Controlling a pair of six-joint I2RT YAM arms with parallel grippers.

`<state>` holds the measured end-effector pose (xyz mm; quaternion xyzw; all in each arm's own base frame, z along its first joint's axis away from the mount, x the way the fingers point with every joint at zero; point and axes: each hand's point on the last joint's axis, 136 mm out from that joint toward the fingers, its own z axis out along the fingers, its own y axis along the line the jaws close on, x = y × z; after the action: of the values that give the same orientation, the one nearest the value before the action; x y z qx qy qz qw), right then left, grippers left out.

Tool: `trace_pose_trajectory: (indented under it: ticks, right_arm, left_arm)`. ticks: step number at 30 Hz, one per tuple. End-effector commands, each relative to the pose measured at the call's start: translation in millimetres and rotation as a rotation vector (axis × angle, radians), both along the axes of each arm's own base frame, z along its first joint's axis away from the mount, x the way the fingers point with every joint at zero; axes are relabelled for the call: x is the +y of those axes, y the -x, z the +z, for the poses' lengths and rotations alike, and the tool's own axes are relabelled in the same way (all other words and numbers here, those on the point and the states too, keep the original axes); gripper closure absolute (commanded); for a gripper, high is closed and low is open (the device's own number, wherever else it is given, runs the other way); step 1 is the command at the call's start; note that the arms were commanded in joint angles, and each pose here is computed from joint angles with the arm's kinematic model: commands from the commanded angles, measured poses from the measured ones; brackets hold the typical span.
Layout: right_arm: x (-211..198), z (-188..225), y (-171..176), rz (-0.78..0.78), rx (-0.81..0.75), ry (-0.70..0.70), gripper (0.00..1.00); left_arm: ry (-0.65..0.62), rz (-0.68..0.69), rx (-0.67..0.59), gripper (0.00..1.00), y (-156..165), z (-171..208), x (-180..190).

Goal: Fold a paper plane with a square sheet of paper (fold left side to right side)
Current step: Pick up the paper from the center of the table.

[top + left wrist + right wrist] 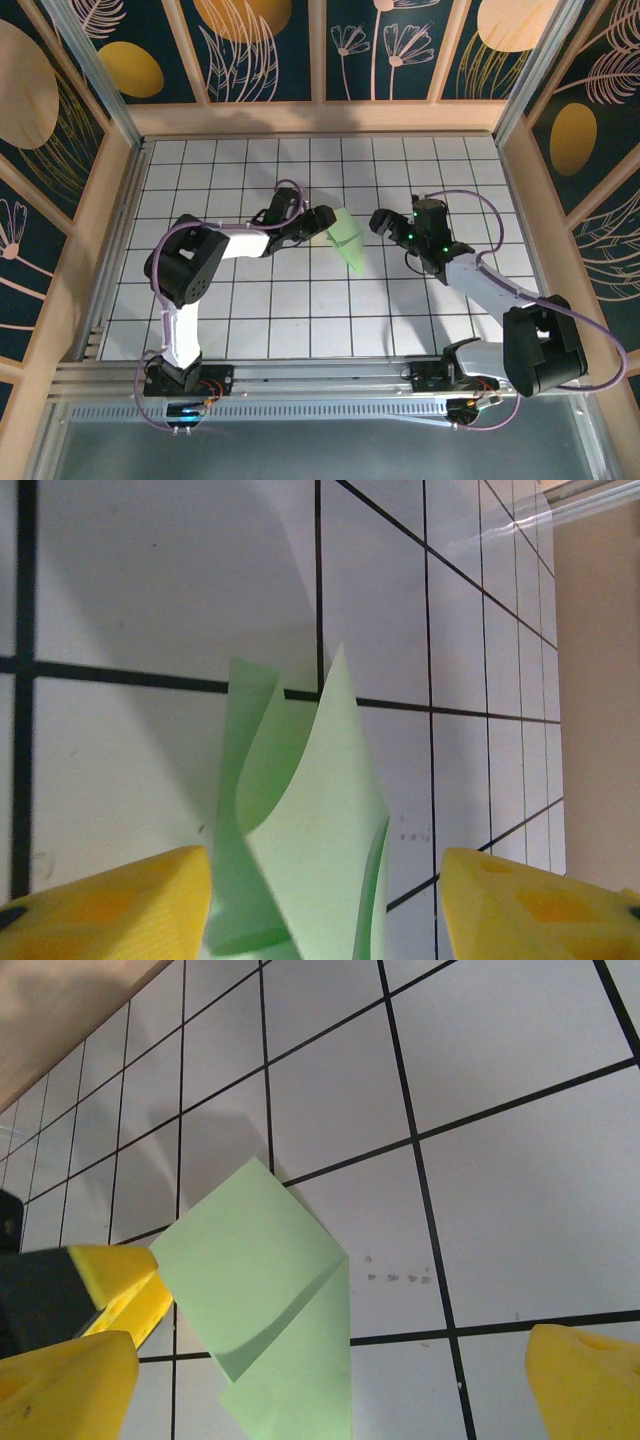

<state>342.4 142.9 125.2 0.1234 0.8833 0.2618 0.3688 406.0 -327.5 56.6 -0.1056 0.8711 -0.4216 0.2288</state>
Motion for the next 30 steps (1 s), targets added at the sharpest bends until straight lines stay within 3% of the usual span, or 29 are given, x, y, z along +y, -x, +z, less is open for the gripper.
trace_pose_trajectory:
  ticks: [1, 6, 13, 17, 24, 30]
  right_arm:
    - [-4.8, 5.7, 1.8, 0.001, -0.027, 0.008, 0.01]
    - [-8.4, 8.8, 3.8, -0.001, -0.036, 0.014, 0.01]
    - [-10.4, 10.8, 5.2, 0.029, -0.048, -0.002, 0.01]
    - [0.6, 23.3, 7.2, 0.156, -0.092, -0.064, 0.01]
    - [26.5, 39.5, 18.3, 0.405, -0.160, -0.122, 0.05]
    - [53.1, 29.8, 32.1, 0.583, -0.174, -0.246, 0.09]
  left_arm:
    - [0.029, -0.009, 0.003, 0.42, -7.9, -1.8, -12.1]
    - [0.030, -0.011, 0.016, 0.53, -15.1, -11.4, -18.6]
    - [0.011, -0.014, -0.021, 0.88, -13.7, -6.9, -13.5]
    - [0.008, -0.057, -0.099, 1.00, -4.5, 13.5, -9.4]
    - [0.102, -0.222, -0.246, 1.00, 25.6, 50.7, 1.8]
    - [0.206, -0.349, -0.367, 1.00, 59.4, 80.7, 16.4]
